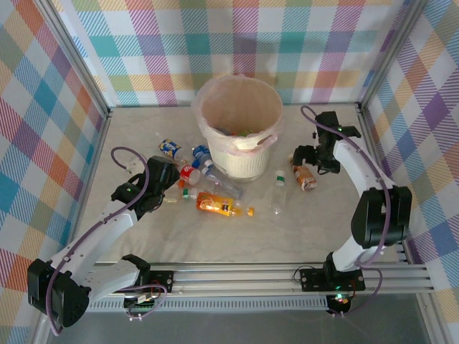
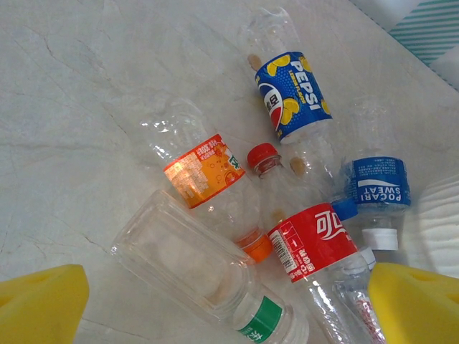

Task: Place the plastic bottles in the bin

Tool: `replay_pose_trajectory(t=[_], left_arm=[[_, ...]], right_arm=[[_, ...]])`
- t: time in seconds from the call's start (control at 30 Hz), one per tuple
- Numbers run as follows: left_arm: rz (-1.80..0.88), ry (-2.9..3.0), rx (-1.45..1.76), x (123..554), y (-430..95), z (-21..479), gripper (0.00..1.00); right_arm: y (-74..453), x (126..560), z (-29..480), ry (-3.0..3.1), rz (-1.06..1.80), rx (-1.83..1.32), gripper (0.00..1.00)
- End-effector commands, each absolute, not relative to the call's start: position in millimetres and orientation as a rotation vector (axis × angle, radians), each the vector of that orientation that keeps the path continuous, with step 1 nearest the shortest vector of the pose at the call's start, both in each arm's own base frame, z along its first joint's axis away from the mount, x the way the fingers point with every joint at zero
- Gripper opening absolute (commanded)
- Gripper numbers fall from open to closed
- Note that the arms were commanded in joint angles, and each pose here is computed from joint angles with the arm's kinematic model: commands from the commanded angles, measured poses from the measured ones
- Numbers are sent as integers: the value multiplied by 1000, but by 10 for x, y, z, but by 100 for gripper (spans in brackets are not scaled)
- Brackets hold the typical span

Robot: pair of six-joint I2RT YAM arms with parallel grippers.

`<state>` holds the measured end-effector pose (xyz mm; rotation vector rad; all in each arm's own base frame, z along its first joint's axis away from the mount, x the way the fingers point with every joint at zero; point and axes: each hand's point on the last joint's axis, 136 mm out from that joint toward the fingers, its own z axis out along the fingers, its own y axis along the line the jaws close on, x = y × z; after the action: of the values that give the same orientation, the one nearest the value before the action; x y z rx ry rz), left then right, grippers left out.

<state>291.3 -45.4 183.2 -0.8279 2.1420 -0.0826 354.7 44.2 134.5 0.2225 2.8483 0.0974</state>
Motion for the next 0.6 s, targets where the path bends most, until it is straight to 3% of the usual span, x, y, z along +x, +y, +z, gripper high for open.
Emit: replay_pose_trajectory(t=[0.0, 0.57], left_arm=[[-64, 2153, -855, 2891, -398, 1747, 100], [-67, 2165, -864, 2903, -395, 1712, 100]], right_arm=[[379, 3635, 1248, 2872, 43, 171, 100], [392, 3911, 680, 3014, 1, 83, 92]])
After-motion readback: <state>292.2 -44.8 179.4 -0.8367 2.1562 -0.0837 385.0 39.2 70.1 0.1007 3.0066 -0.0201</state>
